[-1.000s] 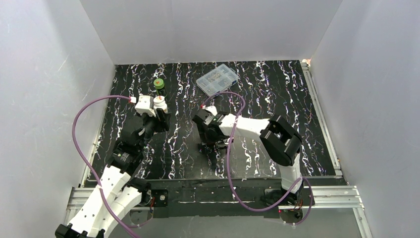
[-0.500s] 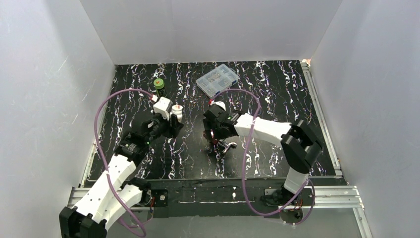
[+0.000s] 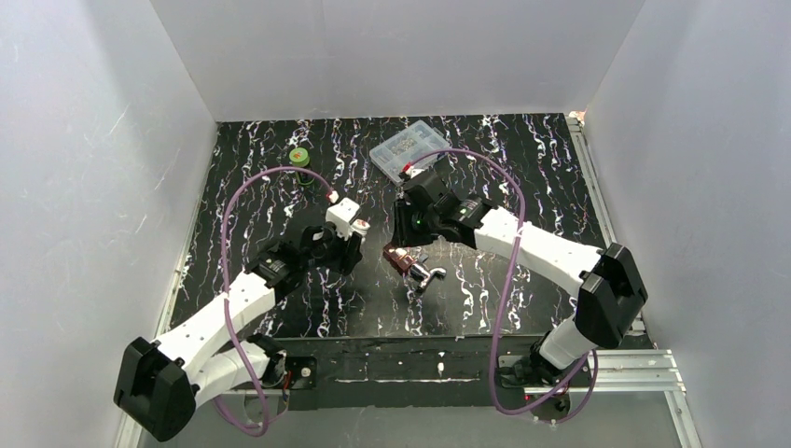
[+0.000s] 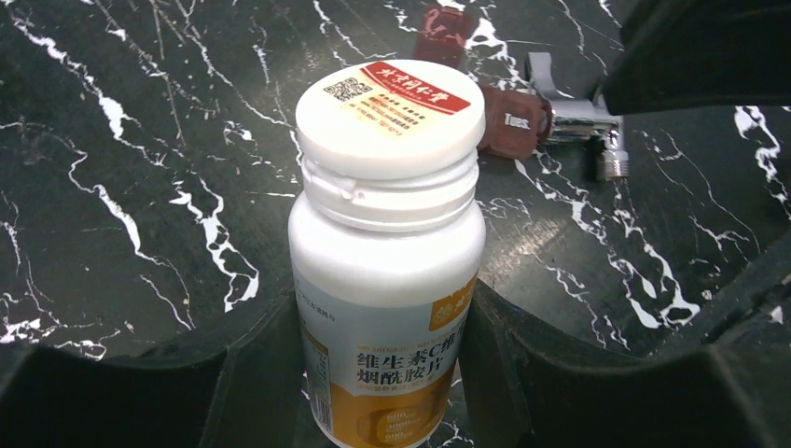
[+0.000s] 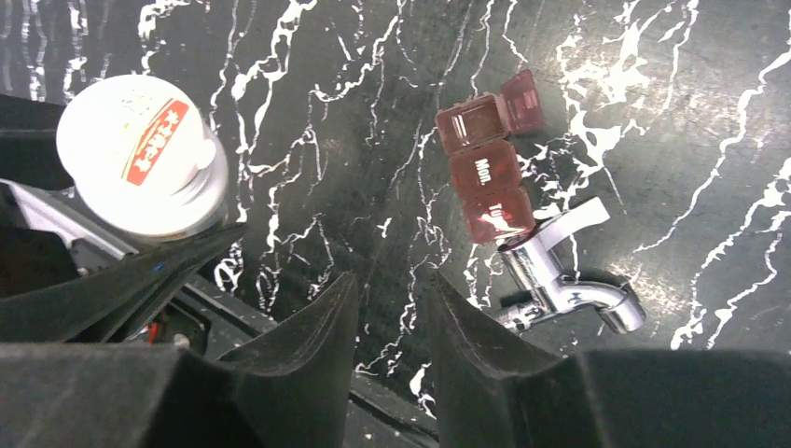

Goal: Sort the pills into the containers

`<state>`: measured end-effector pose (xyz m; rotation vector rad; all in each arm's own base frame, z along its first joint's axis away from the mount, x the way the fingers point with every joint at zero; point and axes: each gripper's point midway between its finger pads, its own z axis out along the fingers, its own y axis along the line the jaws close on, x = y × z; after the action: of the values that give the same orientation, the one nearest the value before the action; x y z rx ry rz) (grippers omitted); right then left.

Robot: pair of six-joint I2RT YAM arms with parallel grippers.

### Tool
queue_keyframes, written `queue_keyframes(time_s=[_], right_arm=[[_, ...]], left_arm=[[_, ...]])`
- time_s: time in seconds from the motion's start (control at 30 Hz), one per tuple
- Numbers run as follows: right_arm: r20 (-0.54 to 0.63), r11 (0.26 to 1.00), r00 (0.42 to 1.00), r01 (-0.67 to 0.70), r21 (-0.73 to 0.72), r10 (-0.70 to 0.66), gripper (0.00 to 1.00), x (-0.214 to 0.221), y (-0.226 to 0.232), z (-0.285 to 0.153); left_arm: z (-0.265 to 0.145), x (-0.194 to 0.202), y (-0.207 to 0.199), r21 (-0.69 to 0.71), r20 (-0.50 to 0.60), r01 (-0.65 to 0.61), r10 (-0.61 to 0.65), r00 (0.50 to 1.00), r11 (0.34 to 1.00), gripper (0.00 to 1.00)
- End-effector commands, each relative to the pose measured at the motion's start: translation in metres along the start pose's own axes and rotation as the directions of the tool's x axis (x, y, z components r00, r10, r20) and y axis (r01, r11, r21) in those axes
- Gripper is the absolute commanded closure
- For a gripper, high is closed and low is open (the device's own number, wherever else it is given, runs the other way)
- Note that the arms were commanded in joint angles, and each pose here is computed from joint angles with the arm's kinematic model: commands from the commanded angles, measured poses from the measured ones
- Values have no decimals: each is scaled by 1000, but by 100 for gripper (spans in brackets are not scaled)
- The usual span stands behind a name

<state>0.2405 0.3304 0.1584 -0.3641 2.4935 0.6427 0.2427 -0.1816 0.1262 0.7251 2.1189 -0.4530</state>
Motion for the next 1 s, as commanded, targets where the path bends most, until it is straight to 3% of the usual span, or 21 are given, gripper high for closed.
queue_keyframes(time_s=[0.0, 0.17, 0.47, 0.97], right_arm=[[-3, 990, 999, -54, -134, 54, 62, -12, 18, -5], [-38, 966, 991, -133, -224, 127, 72, -17, 14, 4], [-112, 955, 979, -191, -228, 169, 87, -2, 0, 30], [-163, 943, 966, -235, -237, 200, 92, 3, -7, 62]], left_arm=[[4, 1, 11, -88, 12, 47, -46, 999, 995, 100], [15, 7, 2, -118, 6, 49, -49, 999, 992, 100], [38, 19, -12, -114, 4, 62, -62, 998, 992, 100], [57, 34, -21, -80, -55, 54, -59, 997, 995, 100]])
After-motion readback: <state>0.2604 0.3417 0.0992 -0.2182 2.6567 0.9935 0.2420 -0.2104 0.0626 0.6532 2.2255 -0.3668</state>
